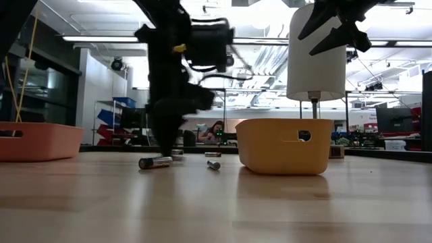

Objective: Sort batteries
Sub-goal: Put the silver battery into the orange bin

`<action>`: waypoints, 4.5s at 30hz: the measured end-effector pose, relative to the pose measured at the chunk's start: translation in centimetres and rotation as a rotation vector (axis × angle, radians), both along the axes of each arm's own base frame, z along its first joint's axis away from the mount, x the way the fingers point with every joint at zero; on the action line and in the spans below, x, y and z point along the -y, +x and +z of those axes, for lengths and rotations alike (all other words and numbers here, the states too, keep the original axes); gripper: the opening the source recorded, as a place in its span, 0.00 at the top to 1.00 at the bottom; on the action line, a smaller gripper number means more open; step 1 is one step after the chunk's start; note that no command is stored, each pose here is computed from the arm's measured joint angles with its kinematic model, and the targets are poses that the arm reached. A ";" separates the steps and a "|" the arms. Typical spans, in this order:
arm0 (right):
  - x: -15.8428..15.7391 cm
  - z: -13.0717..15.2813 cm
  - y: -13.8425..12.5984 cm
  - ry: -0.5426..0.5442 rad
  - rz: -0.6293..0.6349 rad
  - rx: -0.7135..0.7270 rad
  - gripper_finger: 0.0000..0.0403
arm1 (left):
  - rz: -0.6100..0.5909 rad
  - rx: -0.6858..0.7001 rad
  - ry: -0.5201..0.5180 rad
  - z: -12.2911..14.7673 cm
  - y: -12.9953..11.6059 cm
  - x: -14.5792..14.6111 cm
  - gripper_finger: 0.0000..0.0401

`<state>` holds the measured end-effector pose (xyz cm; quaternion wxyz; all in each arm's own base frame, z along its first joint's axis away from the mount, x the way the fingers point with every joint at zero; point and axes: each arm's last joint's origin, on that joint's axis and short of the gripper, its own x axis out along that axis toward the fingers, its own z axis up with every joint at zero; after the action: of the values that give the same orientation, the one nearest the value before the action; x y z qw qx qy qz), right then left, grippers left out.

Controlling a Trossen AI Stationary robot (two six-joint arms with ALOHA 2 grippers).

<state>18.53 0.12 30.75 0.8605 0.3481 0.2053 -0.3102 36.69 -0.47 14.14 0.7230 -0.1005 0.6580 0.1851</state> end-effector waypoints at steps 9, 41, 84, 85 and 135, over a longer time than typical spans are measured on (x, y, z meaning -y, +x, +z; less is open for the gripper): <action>0.0 0.0 0.0 0.001 0.000 -0.004 0.48 | 0.244 0.083 0.209 7.2 -7.6 -4.3 0.98; 0.0 0.0 -0.1 0.012 -0.024 0.004 0.48 | 0.559 0.403 -0.164 8.2 -18.1 0.1 0.62; 0.0 -0.2 -0.1 0.021 -0.007 -0.014 0.48 | 0.242 0.030 -0.035 -1.3 -1.8 6.2 0.69; 0.0 -0.2 -0.1 0.021 -0.007 -0.014 0.48 | 0.225 0.023 -0.024 -1.1 -2.0 6.1 0.73; 1.0 -0.2 -0.1 0.079 -0.043 -0.004 0.48 | -0.825 0.425 0.180 7.2 -5.3 3.6 0.57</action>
<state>18.42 -0.88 30.54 0.8389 0.3852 0.2118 -0.3210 31.37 -4.11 21.37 0.8605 0.1967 0.4620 -0.0858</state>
